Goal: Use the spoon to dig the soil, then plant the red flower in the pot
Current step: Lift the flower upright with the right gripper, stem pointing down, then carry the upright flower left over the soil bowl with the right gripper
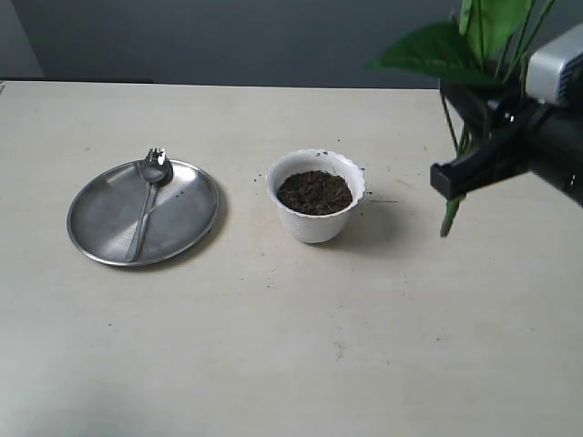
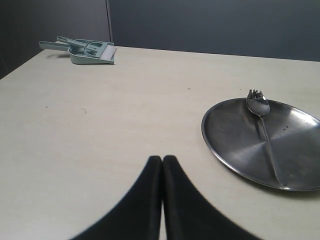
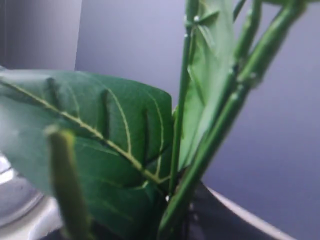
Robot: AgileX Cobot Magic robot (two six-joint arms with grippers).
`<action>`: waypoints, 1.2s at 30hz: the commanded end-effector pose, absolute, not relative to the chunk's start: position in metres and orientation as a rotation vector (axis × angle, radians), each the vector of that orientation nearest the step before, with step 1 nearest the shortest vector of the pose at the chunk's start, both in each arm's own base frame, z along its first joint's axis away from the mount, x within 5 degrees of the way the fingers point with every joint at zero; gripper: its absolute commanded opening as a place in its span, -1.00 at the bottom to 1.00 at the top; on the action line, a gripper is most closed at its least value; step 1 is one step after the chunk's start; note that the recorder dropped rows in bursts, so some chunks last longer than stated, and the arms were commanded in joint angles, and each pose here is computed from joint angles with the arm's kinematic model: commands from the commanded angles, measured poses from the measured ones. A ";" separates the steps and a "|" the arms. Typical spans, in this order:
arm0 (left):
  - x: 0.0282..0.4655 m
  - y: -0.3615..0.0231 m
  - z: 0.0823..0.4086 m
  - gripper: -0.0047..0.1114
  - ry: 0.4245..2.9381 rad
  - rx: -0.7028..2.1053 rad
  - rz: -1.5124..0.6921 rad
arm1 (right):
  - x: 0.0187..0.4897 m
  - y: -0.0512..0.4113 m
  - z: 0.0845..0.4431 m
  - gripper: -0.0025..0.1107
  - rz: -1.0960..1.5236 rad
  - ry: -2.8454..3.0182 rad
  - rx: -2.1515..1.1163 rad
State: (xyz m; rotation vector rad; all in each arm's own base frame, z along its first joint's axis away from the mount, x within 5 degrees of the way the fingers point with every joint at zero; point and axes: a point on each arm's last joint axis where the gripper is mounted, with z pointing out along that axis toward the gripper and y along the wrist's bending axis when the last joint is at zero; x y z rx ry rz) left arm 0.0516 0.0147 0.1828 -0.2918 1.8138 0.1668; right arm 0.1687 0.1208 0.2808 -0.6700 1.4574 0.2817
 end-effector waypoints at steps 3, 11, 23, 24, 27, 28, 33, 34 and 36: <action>0.052 0.015 0.183 -0.91 1.800 -0.290 0.165 | 0.172 0.128 0.312 -0.97 0.235 1.271 -0.716; 0.052 0.015 0.183 -0.91 1.800 -0.290 0.165 | 0.195 0.149 0.308 -0.97 0.209 1.300 -0.806; 0.052 0.015 0.183 -0.91 1.800 -0.290 0.165 | 0.235 0.190 0.320 -0.97 0.214 1.120 -0.890; 0.052 0.015 0.183 -0.91 1.800 -0.290 0.165 | 0.237 0.192 0.318 -0.97 0.224 1.106 -0.876; 0.052 0.015 0.183 -0.91 1.800 -0.290 0.165 | 0.244 0.197 0.311 -0.97 0.250 1.097 -0.838; 0.052 0.015 0.183 -0.91 1.800 -0.290 0.165 | 0.247 0.198 0.306 -0.97 0.263 1.116 -0.822; 0.052 0.015 0.183 -0.91 1.800 -0.290 0.165 | 0.258 0.206 0.283 -0.97 0.340 1.184 -0.799; 0.052 0.015 0.183 -0.91 1.800 -0.290 0.165 | 0.259 0.208 0.279 -0.97 0.344 1.180 -0.808; 0.052 0.015 0.183 -0.91 1.800 -0.290 0.165 | 0.266 0.213 0.268 -0.97 0.347 1.207 -0.822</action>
